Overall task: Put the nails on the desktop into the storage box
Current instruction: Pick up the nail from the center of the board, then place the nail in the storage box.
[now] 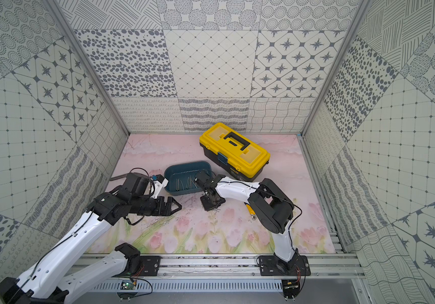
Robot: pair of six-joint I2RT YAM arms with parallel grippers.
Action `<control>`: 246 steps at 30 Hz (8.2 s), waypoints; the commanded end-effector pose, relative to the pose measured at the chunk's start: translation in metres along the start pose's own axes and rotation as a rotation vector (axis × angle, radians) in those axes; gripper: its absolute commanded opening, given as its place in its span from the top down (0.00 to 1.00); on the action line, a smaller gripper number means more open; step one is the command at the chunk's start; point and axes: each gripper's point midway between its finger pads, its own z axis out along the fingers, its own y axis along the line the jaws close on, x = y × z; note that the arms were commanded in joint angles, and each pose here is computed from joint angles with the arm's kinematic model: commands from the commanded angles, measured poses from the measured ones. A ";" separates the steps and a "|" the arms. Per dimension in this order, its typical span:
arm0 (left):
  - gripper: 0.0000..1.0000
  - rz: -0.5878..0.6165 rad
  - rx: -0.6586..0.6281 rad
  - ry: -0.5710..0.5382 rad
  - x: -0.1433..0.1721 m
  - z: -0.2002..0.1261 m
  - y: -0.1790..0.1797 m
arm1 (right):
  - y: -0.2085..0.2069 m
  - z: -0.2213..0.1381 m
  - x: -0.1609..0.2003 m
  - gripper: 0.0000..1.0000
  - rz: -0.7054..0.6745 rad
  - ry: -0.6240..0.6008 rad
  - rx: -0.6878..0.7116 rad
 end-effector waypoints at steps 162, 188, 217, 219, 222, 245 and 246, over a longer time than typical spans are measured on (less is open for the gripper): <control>0.23 2.021 -0.531 -0.385 -0.056 -0.062 -0.074 | 0.087 -0.212 0.003 1.00 -0.100 -0.092 -0.916; 0.21 2.005 -0.363 -0.395 -0.045 -0.022 -0.100 | 0.097 -0.234 -0.013 1.00 -0.106 -0.134 -0.957; 1.00 2.046 -0.319 -0.221 -0.031 -0.006 -0.085 | 0.106 -0.228 -0.020 1.00 -0.100 -0.130 -0.963; 1.00 2.036 -0.323 -0.210 -0.029 -0.007 -0.082 | 0.100 -0.230 -0.025 1.00 -0.091 -0.157 -0.942; 1.00 1.970 -0.323 -0.198 -0.029 -0.010 -0.079 | 0.077 -0.236 -0.041 0.90 -0.043 -0.248 -0.865; 1.00 0.252 -0.154 -0.001 -0.057 0.026 -0.038 | -0.040 -0.315 -0.049 0.72 0.178 -0.772 -0.487; 1.00 0.159 -0.146 -0.004 -0.059 0.028 -0.030 | -0.039 -0.316 -0.048 0.72 0.175 -0.774 -0.488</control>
